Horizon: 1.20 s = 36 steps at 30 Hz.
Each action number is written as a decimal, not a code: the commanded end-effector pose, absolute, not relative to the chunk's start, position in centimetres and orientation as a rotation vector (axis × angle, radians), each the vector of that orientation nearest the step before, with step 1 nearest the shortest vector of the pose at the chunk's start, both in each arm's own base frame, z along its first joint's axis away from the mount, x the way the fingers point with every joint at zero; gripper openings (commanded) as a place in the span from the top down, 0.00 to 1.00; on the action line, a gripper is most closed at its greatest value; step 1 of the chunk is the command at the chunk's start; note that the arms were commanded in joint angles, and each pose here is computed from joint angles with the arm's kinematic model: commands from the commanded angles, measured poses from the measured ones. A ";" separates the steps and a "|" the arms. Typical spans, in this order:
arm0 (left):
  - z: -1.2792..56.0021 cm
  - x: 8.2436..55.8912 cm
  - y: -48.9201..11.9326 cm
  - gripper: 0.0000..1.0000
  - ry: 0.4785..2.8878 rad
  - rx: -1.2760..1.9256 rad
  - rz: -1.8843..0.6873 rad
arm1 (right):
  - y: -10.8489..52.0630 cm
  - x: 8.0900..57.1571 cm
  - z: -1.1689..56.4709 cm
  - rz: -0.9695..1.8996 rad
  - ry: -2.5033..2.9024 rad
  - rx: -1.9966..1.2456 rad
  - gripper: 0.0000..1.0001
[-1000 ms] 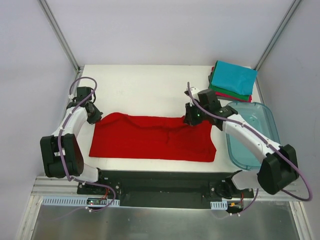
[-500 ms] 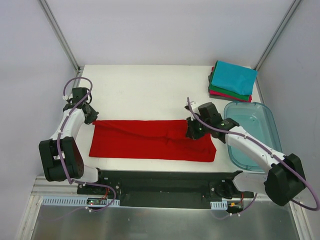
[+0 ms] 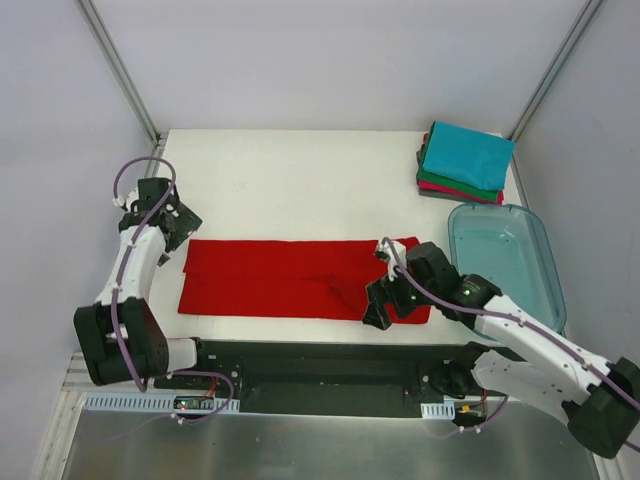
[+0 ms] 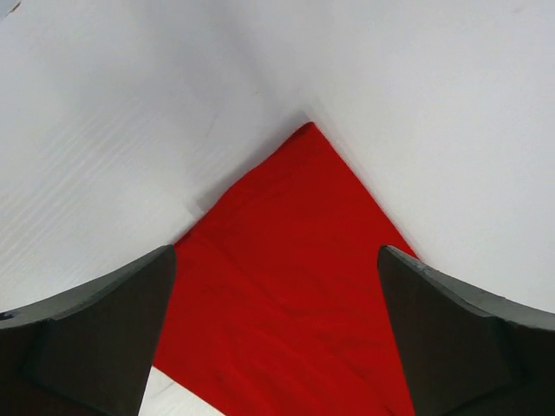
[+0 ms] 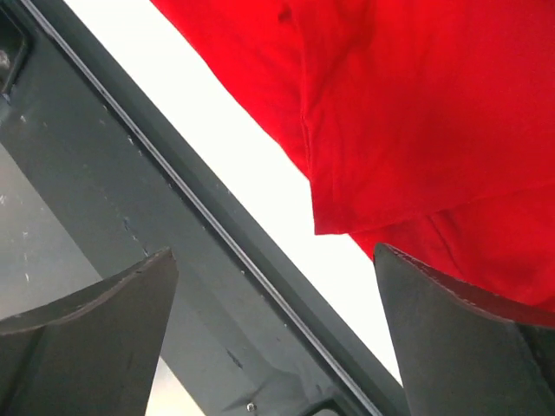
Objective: Fold and stack the t-shirts
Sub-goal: Fold the other side of the tshirt into a rectangle, then rotate the tshirt 90 degrees
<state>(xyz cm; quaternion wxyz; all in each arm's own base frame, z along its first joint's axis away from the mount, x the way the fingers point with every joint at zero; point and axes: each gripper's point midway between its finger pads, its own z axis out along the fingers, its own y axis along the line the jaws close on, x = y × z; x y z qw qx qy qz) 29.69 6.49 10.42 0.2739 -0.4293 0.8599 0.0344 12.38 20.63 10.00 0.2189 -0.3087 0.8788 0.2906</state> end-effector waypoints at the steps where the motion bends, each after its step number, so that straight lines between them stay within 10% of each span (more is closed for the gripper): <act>1: 15.0 30.6 4.2 0.01 2.192 -1.145 -0.152 | 21.5 14.3 13.6 0.831 2.245 -0.738 0.04; 10: 10.4 32.3 -5.8 0.01 2.467 -0.834 -0.615 | 19.9 19.7 9.5 0.638 2.593 0.008 0.04; 22: 1.9 27.3 -3.9 0.01 2.613 -1.000 -0.372 | 19.5 27.9 1.9 0.414 2.907 0.138 0.04; 36: 4.8 18.2 -22.0 0.01 2.719 -0.698 -0.674 | 29.5 57.0 8.3 0.992 2.458 -0.052 0.04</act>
